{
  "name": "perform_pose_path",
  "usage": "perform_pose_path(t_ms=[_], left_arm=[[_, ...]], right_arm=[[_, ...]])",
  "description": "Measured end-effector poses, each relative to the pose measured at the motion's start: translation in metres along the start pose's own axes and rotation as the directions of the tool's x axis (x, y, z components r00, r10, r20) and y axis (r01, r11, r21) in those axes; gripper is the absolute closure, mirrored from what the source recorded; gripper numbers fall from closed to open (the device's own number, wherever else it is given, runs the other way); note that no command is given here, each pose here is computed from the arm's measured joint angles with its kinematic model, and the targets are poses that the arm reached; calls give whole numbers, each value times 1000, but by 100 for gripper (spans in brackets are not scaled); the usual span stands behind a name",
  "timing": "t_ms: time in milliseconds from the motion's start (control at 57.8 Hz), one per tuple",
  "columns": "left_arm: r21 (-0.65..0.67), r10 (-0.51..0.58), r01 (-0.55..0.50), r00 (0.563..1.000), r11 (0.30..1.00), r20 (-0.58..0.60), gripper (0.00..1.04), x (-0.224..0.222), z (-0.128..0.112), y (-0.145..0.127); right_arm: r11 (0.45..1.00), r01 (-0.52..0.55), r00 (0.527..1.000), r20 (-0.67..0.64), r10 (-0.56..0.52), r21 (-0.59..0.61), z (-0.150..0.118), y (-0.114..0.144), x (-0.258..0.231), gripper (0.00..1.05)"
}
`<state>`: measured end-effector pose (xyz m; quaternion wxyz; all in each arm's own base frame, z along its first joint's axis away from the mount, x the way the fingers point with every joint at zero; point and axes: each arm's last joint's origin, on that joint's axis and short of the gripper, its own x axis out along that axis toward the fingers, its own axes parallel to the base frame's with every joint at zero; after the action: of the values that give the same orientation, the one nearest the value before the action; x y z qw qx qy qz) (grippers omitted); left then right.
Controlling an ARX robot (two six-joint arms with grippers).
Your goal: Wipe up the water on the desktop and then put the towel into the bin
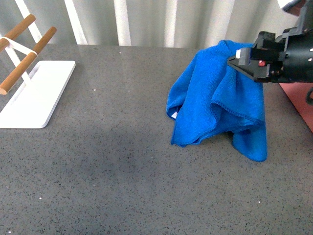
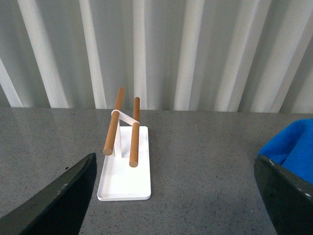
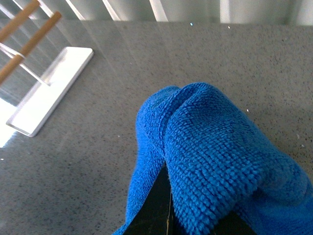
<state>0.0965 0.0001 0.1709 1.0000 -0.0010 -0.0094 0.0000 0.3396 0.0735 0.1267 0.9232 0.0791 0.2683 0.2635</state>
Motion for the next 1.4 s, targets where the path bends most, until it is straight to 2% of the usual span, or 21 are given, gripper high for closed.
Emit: perform_pose_path(t_ms=[52,415,727,952,1263,1401], left_arm=[[0,0,0,1000,1000,0,8,0,0,0],[0,0,0,1000,1000,0,7,0,0,0],[0,0,0,1000,1000,0,7,0,0,0],[0,0,0,1000,1000,0,7,0,0,0],[0,0,0,1000,1000,0,7,0,0,0],[0,0,0,1000,1000,0,7,0,0,0]], right_arm=[[1000,16,1000,-26,-17,-6,-1,-2,10,102],[996,85,981,-177,-86,-13,-13,-13,74,102],[994,107,951,-293,-100,7,-50,-22,87,102],[986,166,941,-295,-163,-16,-50,-47,81,102],[957,277,926,-244,-288,-82,-30,-79,94,102],[964,247,945,-194,-262,-98,-16,-90,117,102]])
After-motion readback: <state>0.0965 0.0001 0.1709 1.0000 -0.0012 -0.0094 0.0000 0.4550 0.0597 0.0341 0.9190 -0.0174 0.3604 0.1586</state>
